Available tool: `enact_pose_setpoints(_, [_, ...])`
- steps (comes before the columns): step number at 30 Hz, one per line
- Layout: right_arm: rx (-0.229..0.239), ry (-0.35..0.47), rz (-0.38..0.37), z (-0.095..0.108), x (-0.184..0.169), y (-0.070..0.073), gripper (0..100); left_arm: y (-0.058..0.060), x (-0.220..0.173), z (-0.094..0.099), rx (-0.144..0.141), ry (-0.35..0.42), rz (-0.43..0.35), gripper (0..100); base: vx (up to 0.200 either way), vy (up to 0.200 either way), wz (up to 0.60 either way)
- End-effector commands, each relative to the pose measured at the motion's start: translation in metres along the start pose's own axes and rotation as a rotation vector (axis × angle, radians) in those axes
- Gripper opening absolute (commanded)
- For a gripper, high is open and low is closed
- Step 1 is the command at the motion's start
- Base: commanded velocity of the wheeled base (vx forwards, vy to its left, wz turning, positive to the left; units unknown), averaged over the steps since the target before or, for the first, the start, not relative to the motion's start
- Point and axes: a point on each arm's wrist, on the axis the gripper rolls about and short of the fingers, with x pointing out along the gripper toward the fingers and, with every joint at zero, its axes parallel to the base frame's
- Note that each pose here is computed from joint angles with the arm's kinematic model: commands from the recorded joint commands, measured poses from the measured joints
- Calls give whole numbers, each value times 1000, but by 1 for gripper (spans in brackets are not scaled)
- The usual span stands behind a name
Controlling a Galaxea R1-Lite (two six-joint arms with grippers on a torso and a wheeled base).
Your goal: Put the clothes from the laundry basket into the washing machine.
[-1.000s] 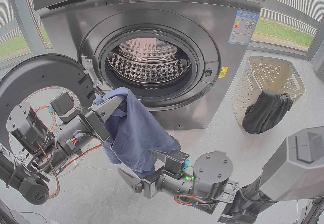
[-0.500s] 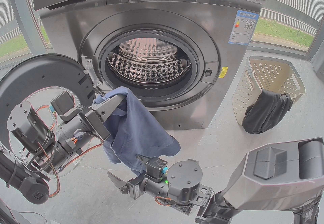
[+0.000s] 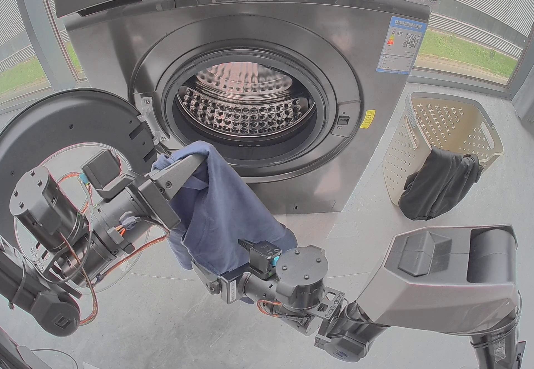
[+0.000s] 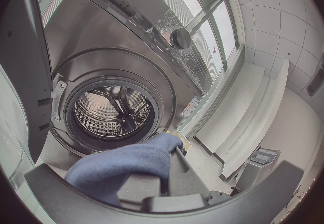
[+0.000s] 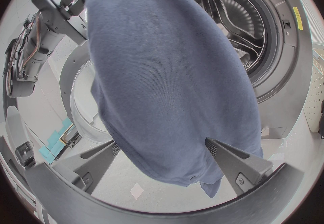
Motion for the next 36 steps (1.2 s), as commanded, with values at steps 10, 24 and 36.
enact_pose_setpoints(10, [2,-17,-18,3,3,-3,0,-1,-1,2,-1,-6,-3,0,0,0,0])
enact_pose_setpoints(24, [-17,-63,-109,71,-67,-40,0,11,-4,7,14,-20,41,0,0,0,0])
enact_pose_setpoints(36, [-70,-245,-121,136,-105,-64,0,0,-23,14,24,-15,-21,0,0,0,0])
